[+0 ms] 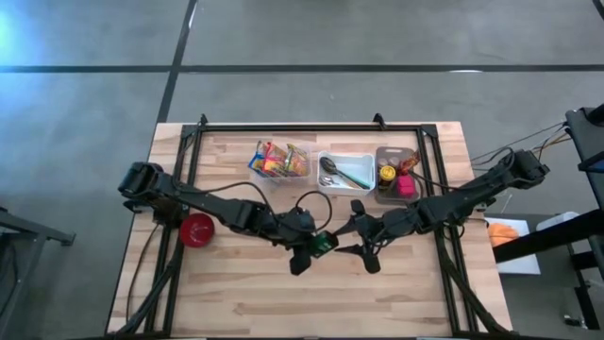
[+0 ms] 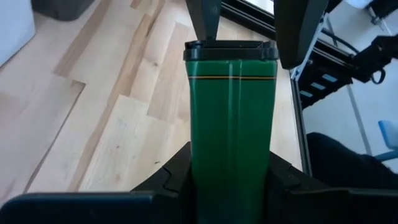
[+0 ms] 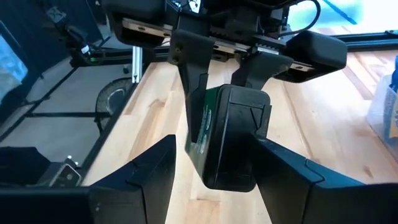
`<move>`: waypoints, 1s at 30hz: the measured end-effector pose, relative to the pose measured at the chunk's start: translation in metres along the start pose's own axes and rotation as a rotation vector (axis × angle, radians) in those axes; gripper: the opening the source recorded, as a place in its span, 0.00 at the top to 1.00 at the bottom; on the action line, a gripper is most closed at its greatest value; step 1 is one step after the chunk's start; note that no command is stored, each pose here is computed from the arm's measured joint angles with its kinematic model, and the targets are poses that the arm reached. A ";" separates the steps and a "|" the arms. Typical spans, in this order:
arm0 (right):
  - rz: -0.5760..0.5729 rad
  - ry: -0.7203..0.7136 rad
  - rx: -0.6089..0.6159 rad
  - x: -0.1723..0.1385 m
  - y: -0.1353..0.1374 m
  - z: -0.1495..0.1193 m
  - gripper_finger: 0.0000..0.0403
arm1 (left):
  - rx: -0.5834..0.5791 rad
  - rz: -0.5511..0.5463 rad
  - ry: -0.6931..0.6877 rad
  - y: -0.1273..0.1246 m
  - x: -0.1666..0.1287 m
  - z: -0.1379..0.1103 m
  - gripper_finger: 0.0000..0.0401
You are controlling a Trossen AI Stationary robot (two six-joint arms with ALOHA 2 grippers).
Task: Pick & Place Food Item
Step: Put the black seasoning can into the black bin
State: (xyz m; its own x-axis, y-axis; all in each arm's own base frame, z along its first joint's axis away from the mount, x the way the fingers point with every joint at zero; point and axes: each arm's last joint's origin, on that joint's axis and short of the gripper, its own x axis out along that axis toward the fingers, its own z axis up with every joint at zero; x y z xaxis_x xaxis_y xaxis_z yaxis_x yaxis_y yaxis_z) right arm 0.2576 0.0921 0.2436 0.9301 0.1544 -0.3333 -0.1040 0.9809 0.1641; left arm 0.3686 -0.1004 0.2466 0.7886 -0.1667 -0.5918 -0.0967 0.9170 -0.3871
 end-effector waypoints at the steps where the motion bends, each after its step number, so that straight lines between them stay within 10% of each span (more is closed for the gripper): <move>1: 0.001 -0.001 0.012 0.000 0.000 0.000 0.50 | 0.012 -0.002 -0.001 -0.001 0.000 0.000 0.73; 30: -0.045 -0.042 0.106 0.000 0.001 0.011 0.50 | 0.031 -0.022 0.011 -0.010 -0.001 -0.006 0.73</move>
State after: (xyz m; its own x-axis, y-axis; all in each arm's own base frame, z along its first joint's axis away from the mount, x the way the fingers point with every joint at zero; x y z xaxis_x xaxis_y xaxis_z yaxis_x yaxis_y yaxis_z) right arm 0.2617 0.0913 0.2542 0.9471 0.1031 -0.3038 -0.0259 0.9685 0.2477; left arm 0.3657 -0.1115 0.2468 0.7838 -0.1910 -0.5909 -0.0603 0.9236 -0.3785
